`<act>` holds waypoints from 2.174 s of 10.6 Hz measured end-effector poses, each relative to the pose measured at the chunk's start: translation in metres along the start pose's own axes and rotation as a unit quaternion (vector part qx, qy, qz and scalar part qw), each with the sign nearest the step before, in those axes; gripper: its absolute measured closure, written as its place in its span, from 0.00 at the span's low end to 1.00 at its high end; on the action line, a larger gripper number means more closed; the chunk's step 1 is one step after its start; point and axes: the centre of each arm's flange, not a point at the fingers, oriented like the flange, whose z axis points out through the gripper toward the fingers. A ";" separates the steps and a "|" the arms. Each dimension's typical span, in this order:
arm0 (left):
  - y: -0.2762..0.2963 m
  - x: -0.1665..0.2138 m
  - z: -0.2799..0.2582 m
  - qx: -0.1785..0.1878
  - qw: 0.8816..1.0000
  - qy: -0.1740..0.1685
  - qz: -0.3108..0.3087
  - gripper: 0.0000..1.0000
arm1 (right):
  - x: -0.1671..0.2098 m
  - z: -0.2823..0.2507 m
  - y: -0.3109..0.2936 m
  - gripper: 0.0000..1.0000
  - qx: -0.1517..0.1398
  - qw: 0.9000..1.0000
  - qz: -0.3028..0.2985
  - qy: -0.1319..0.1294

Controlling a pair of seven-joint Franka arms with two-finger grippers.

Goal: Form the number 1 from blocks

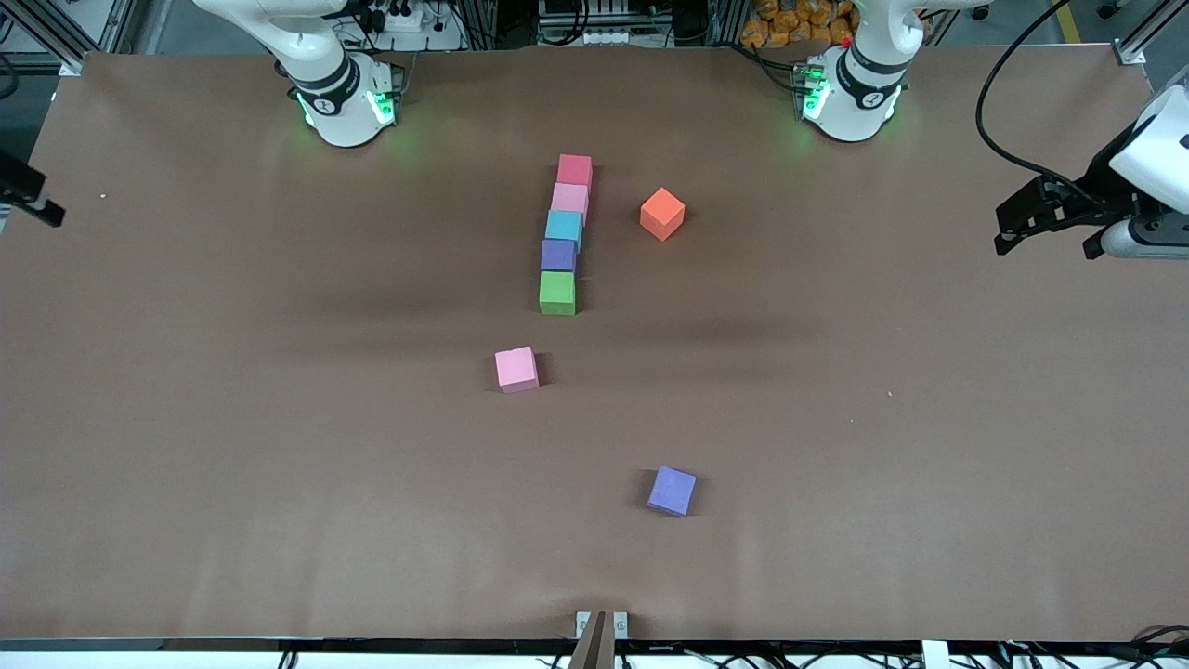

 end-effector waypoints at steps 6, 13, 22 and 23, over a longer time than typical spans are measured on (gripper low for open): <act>0.000 0.000 0.000 0.000 1.000 0.000 0.000 0.00 | -0.015 0.027 -0.029 0.00 -0.013 0.999 -0.023 -0.021; 0.000 0.000 0.000 0.000 1.000 0.000 0.000 0.00 | -0.018 0.035 -0.022 0.00 -0.013 0.999 -0.016 -0.031; 0.000 0.002 0.000 0.000 1.000 0.005 0.000 0.00 | -0.016 0.040 -0.020 0.00 -0.013 0.999 -0.015 -0.035; 0.000 0.002 0.000 0.000 1.000 0.005 0.000 0.00 | -0.015 0.040 -0.020 0.00 -0.013 0.999 -0.015 -0.036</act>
